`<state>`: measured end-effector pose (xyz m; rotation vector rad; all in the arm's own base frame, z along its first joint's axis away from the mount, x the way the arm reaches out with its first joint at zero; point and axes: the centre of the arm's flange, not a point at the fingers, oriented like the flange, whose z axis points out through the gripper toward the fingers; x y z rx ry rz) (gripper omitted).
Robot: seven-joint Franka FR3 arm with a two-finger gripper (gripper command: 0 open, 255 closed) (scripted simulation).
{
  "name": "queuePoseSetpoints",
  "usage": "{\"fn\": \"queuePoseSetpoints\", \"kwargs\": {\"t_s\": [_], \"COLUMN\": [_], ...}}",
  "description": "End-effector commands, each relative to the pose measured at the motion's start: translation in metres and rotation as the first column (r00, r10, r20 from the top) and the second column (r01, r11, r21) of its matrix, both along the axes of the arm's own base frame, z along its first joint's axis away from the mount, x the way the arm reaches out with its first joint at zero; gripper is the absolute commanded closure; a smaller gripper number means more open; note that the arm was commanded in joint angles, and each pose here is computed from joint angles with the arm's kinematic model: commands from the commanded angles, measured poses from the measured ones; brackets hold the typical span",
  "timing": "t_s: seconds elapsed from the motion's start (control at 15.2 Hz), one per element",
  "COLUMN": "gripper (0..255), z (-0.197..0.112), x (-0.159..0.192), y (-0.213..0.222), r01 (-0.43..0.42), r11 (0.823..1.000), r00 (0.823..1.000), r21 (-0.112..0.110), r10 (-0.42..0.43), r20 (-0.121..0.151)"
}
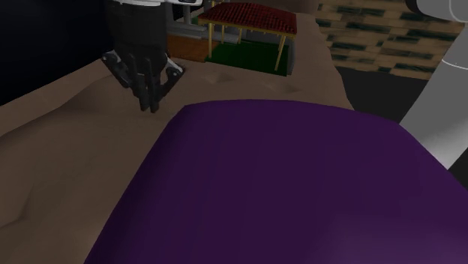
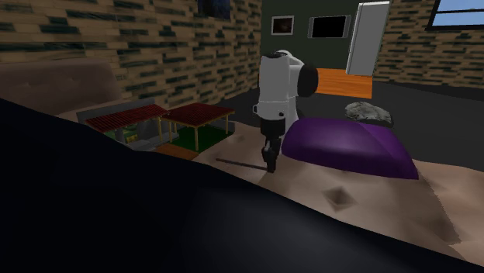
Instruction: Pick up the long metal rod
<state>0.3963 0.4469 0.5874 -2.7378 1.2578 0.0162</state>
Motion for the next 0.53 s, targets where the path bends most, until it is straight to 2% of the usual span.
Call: {"fn": "queuePoseSetpoints", "kwargs": {"t_s": [0.0,0.33,0.46], "gripper": [255,255,255], "z": [0.011,0.038,0.039], "x": [0.000,0.000,0.000], "y": [0.001,0.001,0.001], "r01": [0.000,0.000,0.000], "r11": [1.000,1.000,1.000], "r00": [1.000,1.000,1.000], "r21": [0.000,0.000,0.000], "r10": [0.000,0.000,0.000], "r20": [0.000,0.000,0.000]}}
